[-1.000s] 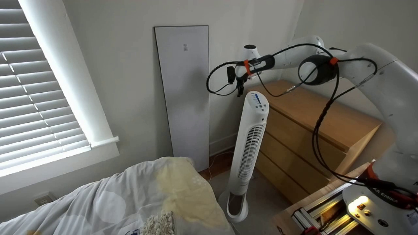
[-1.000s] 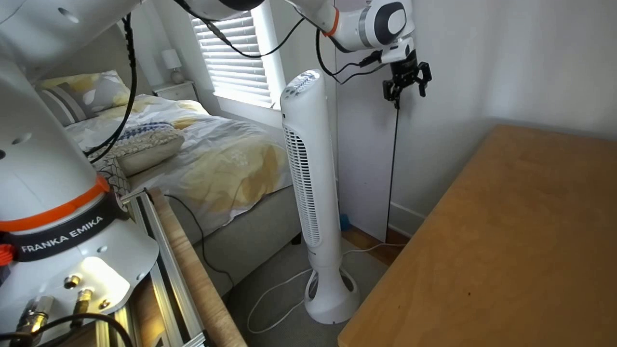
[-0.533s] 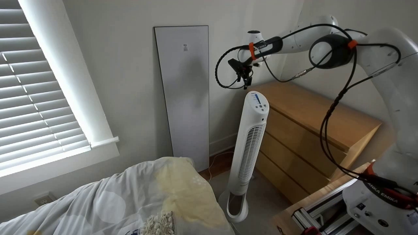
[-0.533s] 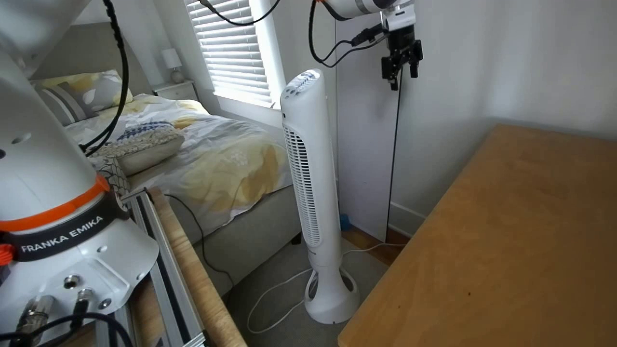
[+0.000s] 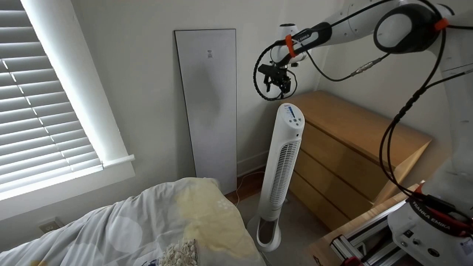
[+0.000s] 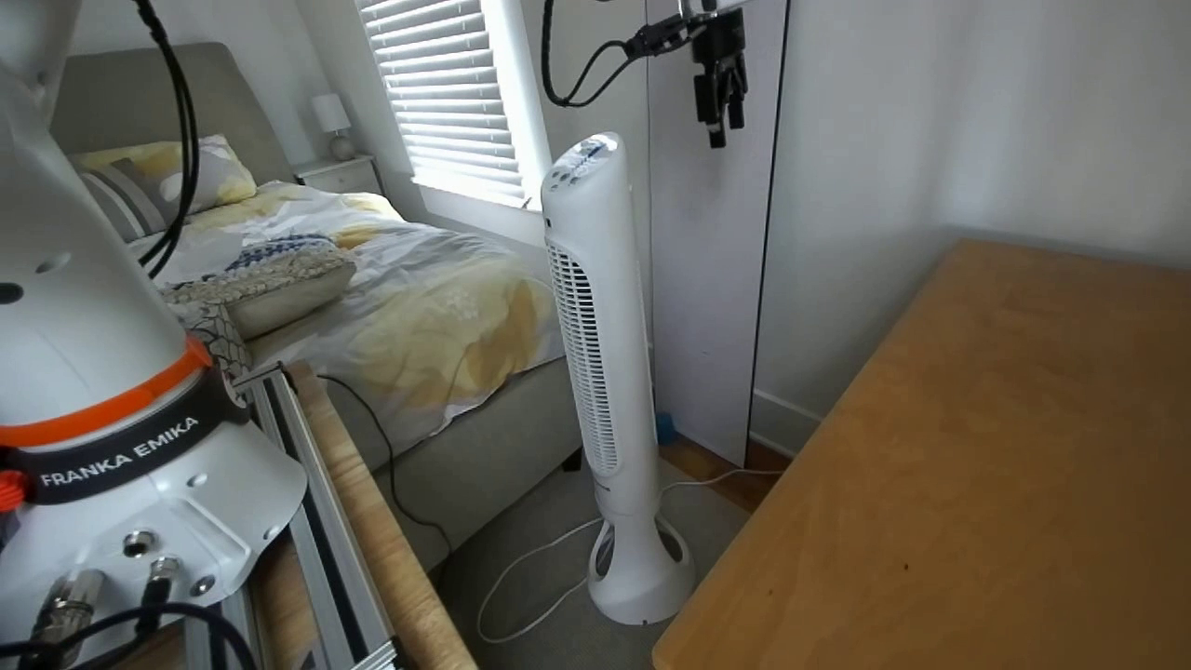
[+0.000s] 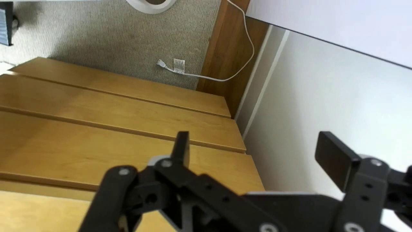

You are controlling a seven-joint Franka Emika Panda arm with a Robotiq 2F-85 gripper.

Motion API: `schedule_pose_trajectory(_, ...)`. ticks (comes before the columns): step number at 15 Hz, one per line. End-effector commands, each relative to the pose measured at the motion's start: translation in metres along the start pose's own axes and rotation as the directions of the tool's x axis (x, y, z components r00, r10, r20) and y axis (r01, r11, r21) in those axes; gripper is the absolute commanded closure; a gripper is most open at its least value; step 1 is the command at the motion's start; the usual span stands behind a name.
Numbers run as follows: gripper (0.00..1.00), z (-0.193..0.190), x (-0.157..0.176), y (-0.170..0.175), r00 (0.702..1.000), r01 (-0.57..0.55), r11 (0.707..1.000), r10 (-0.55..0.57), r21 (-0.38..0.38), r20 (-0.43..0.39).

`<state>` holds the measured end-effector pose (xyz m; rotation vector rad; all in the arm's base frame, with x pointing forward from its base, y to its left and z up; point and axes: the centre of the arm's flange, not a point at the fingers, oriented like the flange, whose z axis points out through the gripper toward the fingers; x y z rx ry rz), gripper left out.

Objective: Pick up the white plug from the bed and put it on the floor

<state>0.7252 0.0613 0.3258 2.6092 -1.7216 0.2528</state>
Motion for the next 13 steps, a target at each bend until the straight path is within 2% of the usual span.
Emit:
schedule_pose_trajectory(1, 0.0, -0.024, -0.031, 0.06, 0.98, 0.2, 0.979, -0.201, -0.027, -0.017)
schedule_pose_trajectory(5, 0.0, -0.037, -0.045, 0.086, 0.912, 0.408, 0.911, -0.41, -0.052, -0.03)
schedule_pose_trajectory(7, 0.0, -0.041, -0.049, 0.103, 0.861, 0.503, 0.863, -0.505, -0.054, -0.054)
schedule_pose_trajectory(10, 0.0, -0.062, -0.057, 0.118, 0.78, 0.619, 0.785, -0.615, -0.002, -0.117)
schedule_pose_trajectory(11, 0.0, -0.046, -0.046, 0.086, 0.829, 0.552, 0.833, -0.553, -0.03, -0.082)
schedule_pose_trajectory(13, 0.0, -0.056, -0.05, 0.095, 0.802, 0.59, 0.807, -0.588, -0.011, -0.104)
